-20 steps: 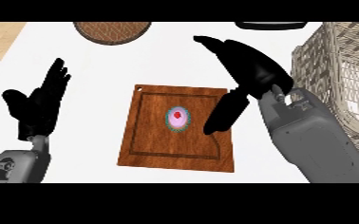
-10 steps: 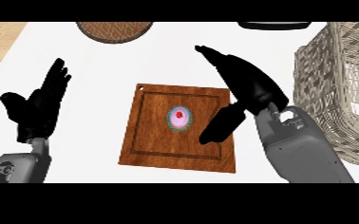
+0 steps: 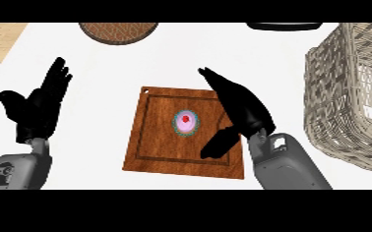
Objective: Pick the cupcake from the cutting board and place it in the basket
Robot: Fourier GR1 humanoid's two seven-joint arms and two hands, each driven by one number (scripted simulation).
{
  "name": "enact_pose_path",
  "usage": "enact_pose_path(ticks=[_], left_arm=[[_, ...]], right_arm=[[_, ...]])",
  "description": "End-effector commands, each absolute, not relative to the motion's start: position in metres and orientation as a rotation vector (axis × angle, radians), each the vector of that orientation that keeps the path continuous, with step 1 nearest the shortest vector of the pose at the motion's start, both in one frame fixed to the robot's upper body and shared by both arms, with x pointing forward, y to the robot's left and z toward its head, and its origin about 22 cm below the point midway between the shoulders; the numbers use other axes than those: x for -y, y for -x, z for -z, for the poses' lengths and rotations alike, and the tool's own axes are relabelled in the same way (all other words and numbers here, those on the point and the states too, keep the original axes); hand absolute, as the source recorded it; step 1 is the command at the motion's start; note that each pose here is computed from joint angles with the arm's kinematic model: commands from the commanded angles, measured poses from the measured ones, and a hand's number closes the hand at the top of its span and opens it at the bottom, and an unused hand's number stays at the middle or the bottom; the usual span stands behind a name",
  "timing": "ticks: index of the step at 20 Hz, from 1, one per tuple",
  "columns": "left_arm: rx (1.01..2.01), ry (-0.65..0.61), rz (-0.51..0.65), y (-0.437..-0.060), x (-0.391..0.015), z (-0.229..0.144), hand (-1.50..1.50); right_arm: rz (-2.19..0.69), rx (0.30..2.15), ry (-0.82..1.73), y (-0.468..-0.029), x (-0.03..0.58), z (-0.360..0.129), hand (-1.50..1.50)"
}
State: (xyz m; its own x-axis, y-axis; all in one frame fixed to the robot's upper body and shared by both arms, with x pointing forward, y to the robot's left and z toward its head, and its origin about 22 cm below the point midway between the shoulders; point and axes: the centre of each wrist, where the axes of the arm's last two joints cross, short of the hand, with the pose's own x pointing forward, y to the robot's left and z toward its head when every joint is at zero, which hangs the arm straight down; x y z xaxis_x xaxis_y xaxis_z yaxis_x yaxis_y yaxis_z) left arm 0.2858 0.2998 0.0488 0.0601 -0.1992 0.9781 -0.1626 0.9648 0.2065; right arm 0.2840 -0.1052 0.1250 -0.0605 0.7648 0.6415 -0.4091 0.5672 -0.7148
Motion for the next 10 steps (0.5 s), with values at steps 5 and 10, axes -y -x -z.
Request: enact_pose_path(ticks=[5, 10], left_arm=[[1.504, -0.284, 0.035, -0.288, -0.294, -0.048, 0.00], [1.533, -0.291, 0.011, -0.307, -0.279, -0.057, 0.00]], right_arm=[[-0.992, 1.365, 0.388, -0.277, 0.102, -0.114, -1.50], [-0.951, 1.393, 0.341, -0.279, 0.085, -0.092, -1.50]])
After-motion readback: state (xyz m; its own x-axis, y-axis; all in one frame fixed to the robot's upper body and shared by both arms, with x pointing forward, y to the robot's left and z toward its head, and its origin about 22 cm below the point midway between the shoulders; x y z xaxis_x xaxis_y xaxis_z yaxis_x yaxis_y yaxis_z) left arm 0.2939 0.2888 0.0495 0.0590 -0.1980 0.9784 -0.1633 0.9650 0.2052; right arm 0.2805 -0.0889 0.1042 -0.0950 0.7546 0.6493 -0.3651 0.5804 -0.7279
